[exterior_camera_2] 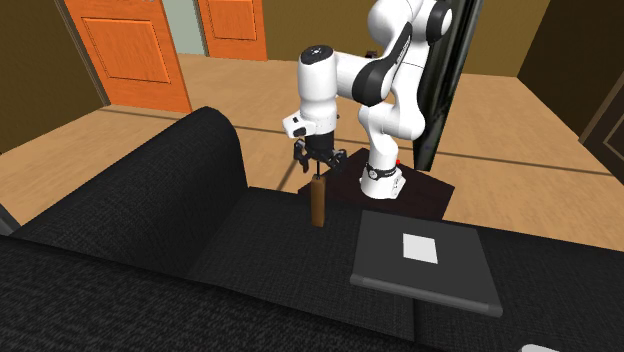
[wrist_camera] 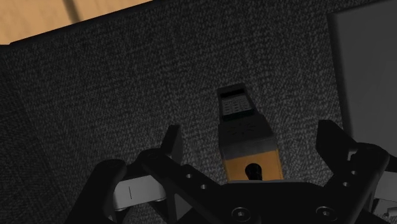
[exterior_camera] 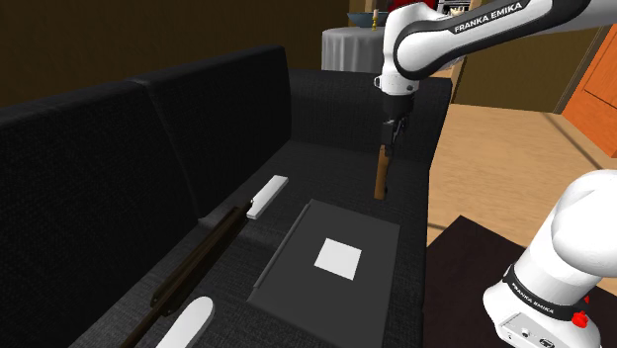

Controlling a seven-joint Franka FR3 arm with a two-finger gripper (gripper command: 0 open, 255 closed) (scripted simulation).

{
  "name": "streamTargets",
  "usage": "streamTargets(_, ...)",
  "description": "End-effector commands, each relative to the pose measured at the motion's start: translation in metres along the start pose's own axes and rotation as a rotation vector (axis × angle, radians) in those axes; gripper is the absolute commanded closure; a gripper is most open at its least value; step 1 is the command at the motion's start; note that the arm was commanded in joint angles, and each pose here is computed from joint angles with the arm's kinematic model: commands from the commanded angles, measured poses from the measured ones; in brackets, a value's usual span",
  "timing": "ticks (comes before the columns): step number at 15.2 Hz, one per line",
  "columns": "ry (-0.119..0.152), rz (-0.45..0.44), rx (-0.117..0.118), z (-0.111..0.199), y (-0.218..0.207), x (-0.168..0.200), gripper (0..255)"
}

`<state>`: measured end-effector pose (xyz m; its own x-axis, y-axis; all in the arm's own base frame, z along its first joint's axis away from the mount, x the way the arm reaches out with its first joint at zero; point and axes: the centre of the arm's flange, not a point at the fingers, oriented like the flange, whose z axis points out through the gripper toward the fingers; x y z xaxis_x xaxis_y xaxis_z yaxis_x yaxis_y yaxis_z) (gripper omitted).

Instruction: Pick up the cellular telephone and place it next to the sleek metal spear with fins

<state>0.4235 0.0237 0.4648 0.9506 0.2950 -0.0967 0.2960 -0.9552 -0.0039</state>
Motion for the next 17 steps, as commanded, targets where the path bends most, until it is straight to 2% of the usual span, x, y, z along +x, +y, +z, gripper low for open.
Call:
streamTargets(1,0.0,0.0,0.0,0.0015,0.0003,-0.0001,0)
streamTargets(6,0.0,0.0,0.0,0.0014,0.0003,-0.0001,0)
streamTargets(7,0.0,0.0,0.0,0.0014,0.0003,-0.0001,255)
streamTargets(17,0.0,0.0,0.0,-0.0038,0.0003,-0.0007,255)
